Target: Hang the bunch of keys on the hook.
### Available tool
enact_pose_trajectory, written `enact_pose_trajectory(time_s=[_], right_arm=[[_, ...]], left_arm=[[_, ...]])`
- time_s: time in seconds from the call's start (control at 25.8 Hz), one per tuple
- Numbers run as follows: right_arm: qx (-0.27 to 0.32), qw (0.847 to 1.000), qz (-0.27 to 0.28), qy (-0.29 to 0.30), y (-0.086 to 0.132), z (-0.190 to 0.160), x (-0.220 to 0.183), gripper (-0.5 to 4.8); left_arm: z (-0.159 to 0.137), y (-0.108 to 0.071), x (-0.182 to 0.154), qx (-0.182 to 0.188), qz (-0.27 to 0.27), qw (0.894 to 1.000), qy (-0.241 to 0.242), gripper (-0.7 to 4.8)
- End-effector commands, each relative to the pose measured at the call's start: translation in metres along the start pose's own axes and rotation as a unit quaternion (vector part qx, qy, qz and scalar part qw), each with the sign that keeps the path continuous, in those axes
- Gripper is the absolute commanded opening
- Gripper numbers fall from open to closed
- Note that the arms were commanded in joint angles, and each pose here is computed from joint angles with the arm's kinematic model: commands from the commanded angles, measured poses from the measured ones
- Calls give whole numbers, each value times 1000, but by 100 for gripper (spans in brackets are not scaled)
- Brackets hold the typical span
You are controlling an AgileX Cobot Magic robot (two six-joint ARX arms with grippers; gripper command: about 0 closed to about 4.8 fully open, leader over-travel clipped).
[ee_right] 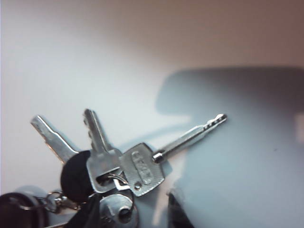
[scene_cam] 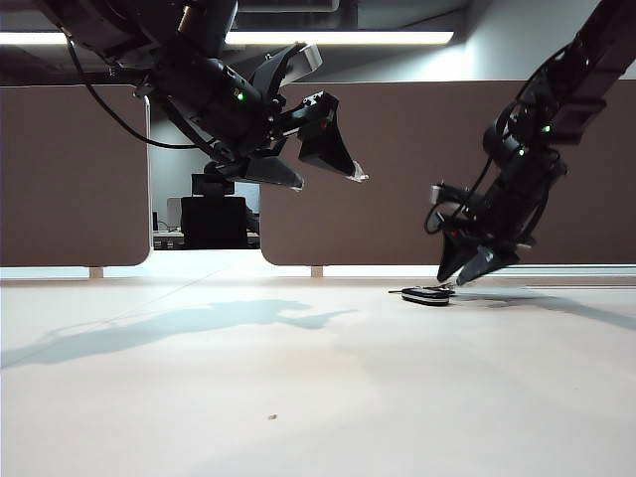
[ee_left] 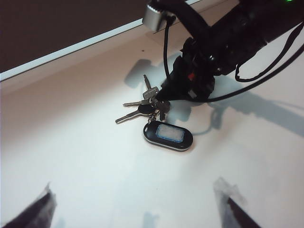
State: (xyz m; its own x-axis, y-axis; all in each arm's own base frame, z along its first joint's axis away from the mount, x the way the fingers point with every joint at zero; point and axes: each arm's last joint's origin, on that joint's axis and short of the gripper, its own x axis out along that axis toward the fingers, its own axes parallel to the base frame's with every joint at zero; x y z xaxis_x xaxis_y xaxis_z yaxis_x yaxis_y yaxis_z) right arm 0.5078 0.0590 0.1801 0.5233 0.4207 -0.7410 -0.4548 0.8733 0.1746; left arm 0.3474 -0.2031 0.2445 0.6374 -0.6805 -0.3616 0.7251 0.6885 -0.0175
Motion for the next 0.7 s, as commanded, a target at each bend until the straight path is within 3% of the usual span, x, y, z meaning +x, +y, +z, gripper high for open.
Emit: enact_pose_trajectory(time_s=[0.04,0.35,0.5,0.58,0.62,0.7], right_arm=[[-14,1000,1,-4,-1,-1,5,180],[-21,1000,2,-5,-2,-6,19,175],[-23,1000,-3,8,3,-8,24,133],[-29,999,-5,14,6,-10,28,73],[-32,999,-9,18,8,-10,29,14],[-35,999,-10,20,10,-10,31,-6]], left_arm=[[4,0,-1,4,-1,1000,-9,479],[4,0,-1,4,-1,1000,-9,479],[4,0,-1,4,-1,1000,-9,479],[4,0,-1,3,-2,1000,-9,479],[4,0,-1,3,-1,1000,-8,479],[4,0,-1,3,-1,1000,-9,479]])
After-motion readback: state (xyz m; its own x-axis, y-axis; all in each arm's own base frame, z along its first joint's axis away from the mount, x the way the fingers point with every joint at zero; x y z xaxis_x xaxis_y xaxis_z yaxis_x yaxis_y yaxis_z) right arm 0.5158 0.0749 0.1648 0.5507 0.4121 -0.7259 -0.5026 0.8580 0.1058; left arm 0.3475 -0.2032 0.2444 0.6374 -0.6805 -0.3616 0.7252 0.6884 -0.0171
